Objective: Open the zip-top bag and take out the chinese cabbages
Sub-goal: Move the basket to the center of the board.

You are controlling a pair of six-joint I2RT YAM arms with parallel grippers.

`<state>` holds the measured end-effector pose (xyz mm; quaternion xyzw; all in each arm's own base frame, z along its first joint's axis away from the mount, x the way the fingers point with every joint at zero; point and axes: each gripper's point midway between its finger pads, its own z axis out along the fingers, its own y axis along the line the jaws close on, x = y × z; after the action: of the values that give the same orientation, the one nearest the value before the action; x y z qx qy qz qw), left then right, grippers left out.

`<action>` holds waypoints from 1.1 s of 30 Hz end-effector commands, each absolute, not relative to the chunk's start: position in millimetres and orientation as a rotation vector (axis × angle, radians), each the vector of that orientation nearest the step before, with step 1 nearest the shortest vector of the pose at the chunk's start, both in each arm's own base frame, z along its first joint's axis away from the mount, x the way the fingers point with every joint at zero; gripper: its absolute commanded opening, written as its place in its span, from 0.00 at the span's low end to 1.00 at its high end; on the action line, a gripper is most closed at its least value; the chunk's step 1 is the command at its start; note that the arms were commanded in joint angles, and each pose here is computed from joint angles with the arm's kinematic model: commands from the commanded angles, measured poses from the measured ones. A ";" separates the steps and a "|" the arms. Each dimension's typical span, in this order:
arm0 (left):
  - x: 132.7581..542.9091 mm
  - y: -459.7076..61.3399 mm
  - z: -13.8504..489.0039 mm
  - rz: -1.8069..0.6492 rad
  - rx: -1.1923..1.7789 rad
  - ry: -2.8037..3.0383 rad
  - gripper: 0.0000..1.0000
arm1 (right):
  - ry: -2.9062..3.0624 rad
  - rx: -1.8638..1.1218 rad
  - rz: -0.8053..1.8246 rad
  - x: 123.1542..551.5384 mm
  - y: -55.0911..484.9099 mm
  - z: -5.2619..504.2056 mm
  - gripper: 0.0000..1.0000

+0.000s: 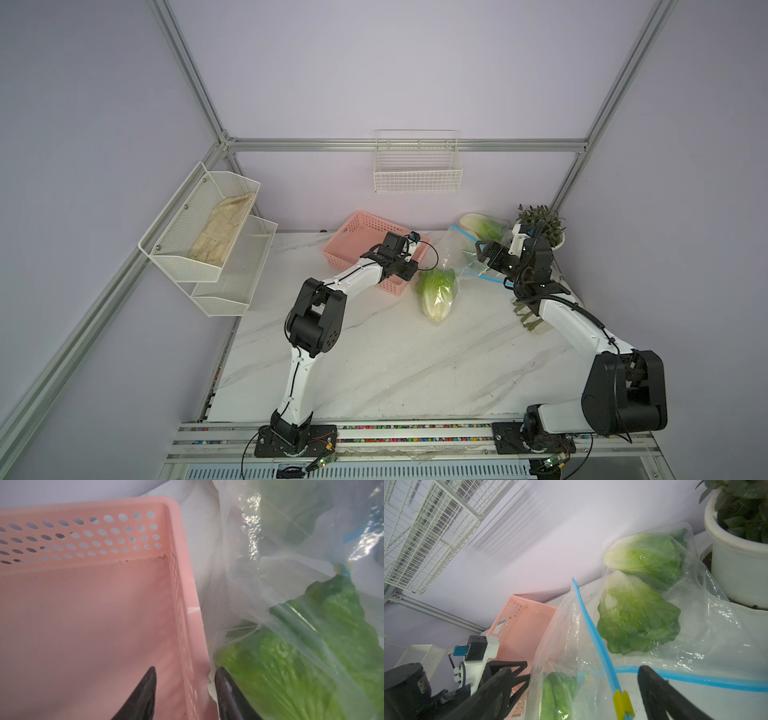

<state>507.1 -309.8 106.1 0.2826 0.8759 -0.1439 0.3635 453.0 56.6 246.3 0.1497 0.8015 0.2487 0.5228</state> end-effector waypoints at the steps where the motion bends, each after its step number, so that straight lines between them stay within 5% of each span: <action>1: 513.0 -317.2 116.4 -0.400 0.695 2.244 0.36 | 1.924 0.373 0.578 449.0 52.0 243.2 0.97; 13: 514.5 -299.7 116.3 -0.374 0.363 2.335 0.12 | 1.928 0.371 0.575 447.0 51.9 239.8 0.97; 33: 517.5 -239.9 118.4 -0.129 -0.020 2.368 0.07 | 1.955 0.371 0.587 448.4 54.6 230.7 0.97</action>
<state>521.0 -260.8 97.8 0.0360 0.9282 -0.0668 0.3643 450.2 56.5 238.1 0.1504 0.8067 0.2461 0.5158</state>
